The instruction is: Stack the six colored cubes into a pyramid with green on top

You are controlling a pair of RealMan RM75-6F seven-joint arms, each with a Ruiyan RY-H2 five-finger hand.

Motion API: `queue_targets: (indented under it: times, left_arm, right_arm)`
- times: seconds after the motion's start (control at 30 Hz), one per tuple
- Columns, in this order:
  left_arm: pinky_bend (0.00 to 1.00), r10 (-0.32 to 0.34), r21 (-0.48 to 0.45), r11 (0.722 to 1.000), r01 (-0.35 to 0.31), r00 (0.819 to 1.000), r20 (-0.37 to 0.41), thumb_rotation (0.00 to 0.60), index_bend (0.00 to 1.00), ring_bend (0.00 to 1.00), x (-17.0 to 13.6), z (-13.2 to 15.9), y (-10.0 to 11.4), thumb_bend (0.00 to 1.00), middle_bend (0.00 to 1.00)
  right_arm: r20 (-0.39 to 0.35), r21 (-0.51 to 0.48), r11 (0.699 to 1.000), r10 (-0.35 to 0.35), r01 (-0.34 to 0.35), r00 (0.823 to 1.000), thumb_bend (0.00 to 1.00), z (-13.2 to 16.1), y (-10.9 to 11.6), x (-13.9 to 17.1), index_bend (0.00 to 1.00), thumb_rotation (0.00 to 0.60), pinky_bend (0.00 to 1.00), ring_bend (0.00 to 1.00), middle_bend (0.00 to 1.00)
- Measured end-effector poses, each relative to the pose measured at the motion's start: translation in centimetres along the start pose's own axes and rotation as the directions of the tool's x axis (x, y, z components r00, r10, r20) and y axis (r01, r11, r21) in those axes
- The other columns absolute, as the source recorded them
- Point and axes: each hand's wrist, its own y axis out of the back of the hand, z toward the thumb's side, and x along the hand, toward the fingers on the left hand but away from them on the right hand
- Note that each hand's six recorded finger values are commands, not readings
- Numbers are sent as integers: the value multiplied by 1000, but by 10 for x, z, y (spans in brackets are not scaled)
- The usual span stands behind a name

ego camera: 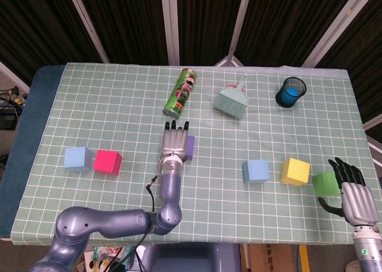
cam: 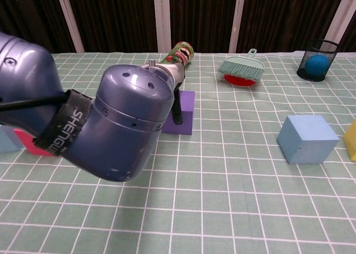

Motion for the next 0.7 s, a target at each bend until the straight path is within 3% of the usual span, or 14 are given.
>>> queue_targets:
  times: [0.33,0.7]
  left_arm:
    - [30,-16,-9,1000,16,1000,22,600,0,0,-3,0,1,118,145]
    - [30,-32,-13,999,33,999,19,600,0,0,-6,-27,3,118,206]
  right_arm:
    - [-3,4,1000,0,0,1000,272,0,0,1,0,600,0,0,0]
    - [-4,9,1000,1,-1,1000,271,1,-1,1,0,600,0,0,0]
